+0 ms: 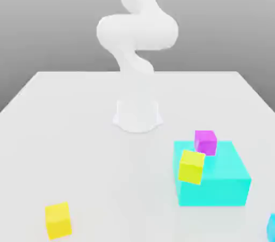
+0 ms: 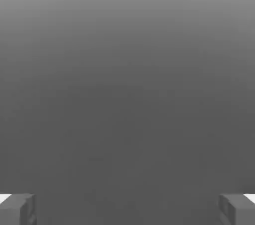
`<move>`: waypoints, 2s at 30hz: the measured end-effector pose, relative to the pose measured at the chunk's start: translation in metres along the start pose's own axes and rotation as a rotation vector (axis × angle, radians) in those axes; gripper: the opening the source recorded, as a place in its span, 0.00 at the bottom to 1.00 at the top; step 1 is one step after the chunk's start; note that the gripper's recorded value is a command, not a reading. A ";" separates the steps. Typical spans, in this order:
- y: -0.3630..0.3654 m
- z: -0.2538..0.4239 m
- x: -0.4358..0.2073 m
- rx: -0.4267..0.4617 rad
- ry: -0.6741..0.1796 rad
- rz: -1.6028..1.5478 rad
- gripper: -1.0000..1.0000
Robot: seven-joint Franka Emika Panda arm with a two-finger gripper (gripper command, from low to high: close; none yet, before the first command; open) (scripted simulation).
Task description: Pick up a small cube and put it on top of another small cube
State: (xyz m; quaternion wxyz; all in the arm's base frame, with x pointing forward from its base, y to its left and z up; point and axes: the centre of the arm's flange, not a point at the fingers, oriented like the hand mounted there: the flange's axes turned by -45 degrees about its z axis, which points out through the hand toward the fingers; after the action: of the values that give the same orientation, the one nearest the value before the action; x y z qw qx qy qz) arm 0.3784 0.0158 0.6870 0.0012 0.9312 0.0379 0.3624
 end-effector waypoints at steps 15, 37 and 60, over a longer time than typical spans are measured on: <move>-0.132 0.238 -0.025 0.197 -0.317 -0.543 0.50; -0.302 0.488 -0.268 0.484 -0.622 -1.172 0.00; -0.180 0.332 -0.199 0.378 -0.665 -0.964 0.00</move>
State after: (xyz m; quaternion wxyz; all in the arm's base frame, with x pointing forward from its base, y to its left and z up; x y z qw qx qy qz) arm 0.4435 0.1892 0.3025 0.0117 0.8565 0.5160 -0.0018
